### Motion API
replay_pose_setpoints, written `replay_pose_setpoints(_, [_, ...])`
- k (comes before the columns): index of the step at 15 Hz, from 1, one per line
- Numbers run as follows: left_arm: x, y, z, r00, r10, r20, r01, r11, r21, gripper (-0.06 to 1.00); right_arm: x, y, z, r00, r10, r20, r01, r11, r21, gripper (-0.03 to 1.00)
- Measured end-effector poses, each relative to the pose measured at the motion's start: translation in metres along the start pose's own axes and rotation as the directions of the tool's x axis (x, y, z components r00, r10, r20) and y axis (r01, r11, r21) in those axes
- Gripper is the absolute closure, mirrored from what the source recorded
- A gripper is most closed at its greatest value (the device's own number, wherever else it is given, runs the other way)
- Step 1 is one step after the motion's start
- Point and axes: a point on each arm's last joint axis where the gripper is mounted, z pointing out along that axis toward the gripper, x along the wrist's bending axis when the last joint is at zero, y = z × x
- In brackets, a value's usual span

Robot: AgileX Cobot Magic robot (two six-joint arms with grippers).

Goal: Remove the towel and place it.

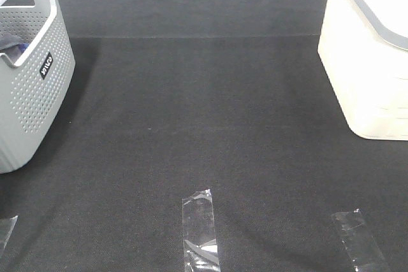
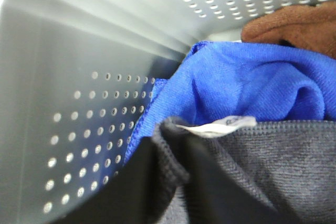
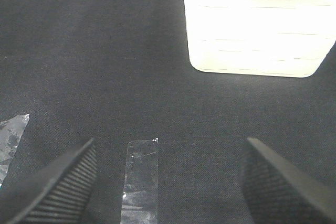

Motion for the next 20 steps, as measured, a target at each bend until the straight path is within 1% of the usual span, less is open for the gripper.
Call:
replay_pose_setpoints(2, [0.0, 0.0, 0.0, 1.0, 0.0, 0.0, 0.0, 1.0, 0.001, 0.94, 0.0, 0.0, 0.0, 1.0, 0.0, 0.0, 0.0, 1.0, 0.0, 0.26])
replay_pose_setpoints(4, [-0.002, 0.003, -0.009, 1.0, 0.004, 0.001, -0.004, 1.0, -0.012, 0.94, 0.0, 0.0, 0.0, 1.0, 0.0, 0.0, 0.0, 1.0, 0.0, 0.26])
replay_pose_setpoints(7, [-0.005, 0.02, -0.059, 1.0, 0.009, 0.003, -0.009, 0.994, -0.112, 0.94, 0.0, 0.0, 0.0, 1.0, 0.0, 0.0, 0.0, 1.0, 0.0, 0.26])
replay_pose_setpoints(8, [-0.005, 0.02, -0.059, 1.0, 0.009, 0.003, -0.009, 0.994, -0.112, 0.94, 0.0, 0.0, 0.0, 1.0, 0.0, 0.0, 0.0, 1.0, 0.0, 0.26])
replay_pose_setpoints(9, [-0.006, 0.027, -0.088, 1.0, 0.011, 0.007, -0.01, 0.986, -0.168, 0.94, 0.0, 0.0, 0.0, 1.0, 0.0, 0.0, 0.0, 1.0, 0.0, 0.26])
replay_pose_setpoints(11, [-0.011, 0.034, -0.132, 1.0, 0.019, 0.016, -0.014, 0.968, -0.251, 0.94, 0.0, 0.0, 0.0, 1.0, 0.0, 0.0, 0.0, 1.0, 0.0, 0.26])
replay_pose_setpoints(13, [-0.021, 0.039, -0.179, 0.999, 0.038, 0.033, -0.025, 0.94, -0.34, 0.94, 0.0, 0.0, 0.0, 1.0, 0.0, 0.0, 0.0, 1.0, 0.0, 0.26])
replay_pose_setpoints(14, [-0.027, 0.041, -0.207, 0.998, 0.051, 0.046, -0.028, 0.916, -0.4, 0.94, 0.0, 0.0, 0.0, 1.0, 0.0, 0.0, 0.0, 1.0, 0.0, 0.26])
replay_pose_setpoints(15, [-0.031, 0.041, -0.235, 0.996, 0.059, 0.063, -0.023, 0.885, -0.465, 0.94, 0.0, 0.0, 0.0, 1.0, 0.0, 0.0, 0.0, 1.0, 0.0, 0.26])
replay_pose_setpoints(16, [-0.039, 0.041, -0.262, 0.993, 0.077, 0.088, -0.019, 0.848, -0.53, 0.94, 0.0, 0.0, 0.0, 1.0, 0.0, 0.0, 0.0, 1.0, 0.0, 0.26])
replay_pose_setpoints(18, [-0.054, 0.038, -0.315, 0.979, 0.115, 0.166, 0.021, 0.759, -0.651, 0.94, 0.0, 0.0, 0.0, 1.0, 0.0, 0.0, 0.0, 1.0, 0.0, 0.26])
replay_pose_setpoints(20, [-0.073, 0.029, -0.362, 0.952, 0.175, 0.25, 0.069, 0.676, -0.734, 0.94, 0.0, 0.0, 0.0, 1.0, 0.0, 0.0, 0.0, 1.0, 0.0, 0.26])
